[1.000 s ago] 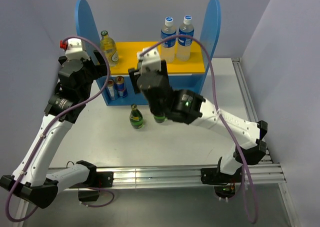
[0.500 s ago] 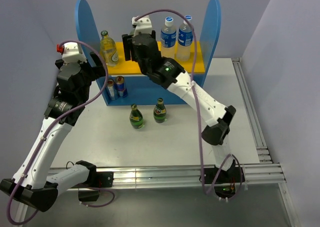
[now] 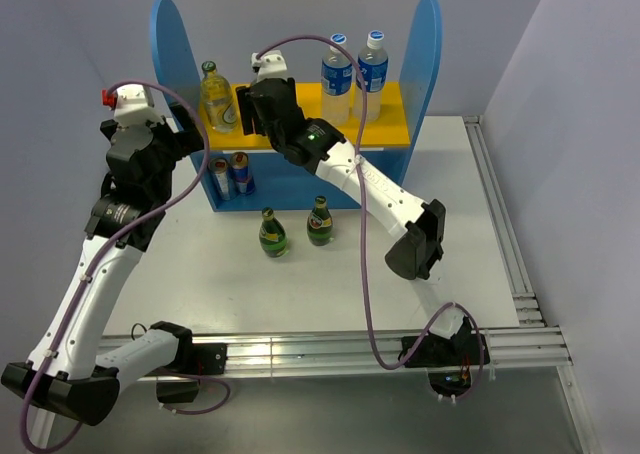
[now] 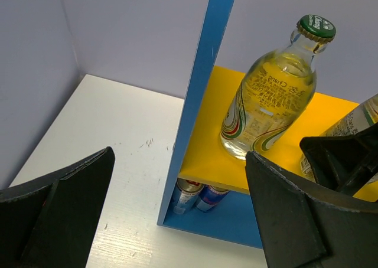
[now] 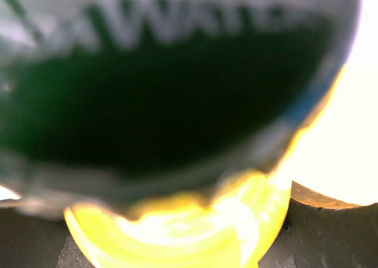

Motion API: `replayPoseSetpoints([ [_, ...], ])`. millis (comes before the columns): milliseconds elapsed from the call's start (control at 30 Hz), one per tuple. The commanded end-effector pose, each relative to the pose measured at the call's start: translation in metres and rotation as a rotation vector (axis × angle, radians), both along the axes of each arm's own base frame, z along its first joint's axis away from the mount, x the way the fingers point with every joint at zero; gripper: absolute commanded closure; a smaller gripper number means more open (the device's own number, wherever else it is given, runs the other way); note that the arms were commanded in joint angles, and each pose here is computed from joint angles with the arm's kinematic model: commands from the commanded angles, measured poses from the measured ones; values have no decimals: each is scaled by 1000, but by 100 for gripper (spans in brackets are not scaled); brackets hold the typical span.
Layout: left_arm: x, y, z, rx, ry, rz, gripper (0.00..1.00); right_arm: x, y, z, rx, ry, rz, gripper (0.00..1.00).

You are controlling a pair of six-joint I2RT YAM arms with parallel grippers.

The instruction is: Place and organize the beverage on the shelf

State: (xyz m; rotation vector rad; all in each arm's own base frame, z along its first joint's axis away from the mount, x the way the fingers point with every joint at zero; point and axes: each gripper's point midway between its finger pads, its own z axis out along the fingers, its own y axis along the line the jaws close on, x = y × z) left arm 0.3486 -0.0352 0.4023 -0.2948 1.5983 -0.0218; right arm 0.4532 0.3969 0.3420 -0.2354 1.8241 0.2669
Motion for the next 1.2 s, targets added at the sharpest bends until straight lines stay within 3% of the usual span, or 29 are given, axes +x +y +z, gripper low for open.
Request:
replayPoseSetpoints([
  [0,-2,1,11,-16,-48,-11,1,2,-5,89,223,-181,-18,100],
  [533,-2,6,12,-18,-53,1,1,21,8,44,181,-153,-54,100],
  [767,-2,7,12,-21,-56,3,1,27,10,23,145,-140,-78,89],
  [800,-2,7,12,-20,-53,0,1,28,10,20,137,-137,-79,87],
  [900,-3,8,14,-20,-60,3,1,26,11,17,128,-135,-83,58],
  [933,-2,8,13,-20,-59,3,1,26,12,16,123,-133,-83,45],
  [1000,-2,8,12,-19,-57,4,1,24,12,13,112,-133,-91,31],
  [1033,-2,8,13,-20,-59,4,1,23,12,11,109,-130,-91,28],
  [1100,-2,8,12,-19,-56,4,1,22,11,12,109,-130,-95,12],
  [1167,-2,8,12,-18,-57,3,1,20,12,8,107,-123,-92,10],
])
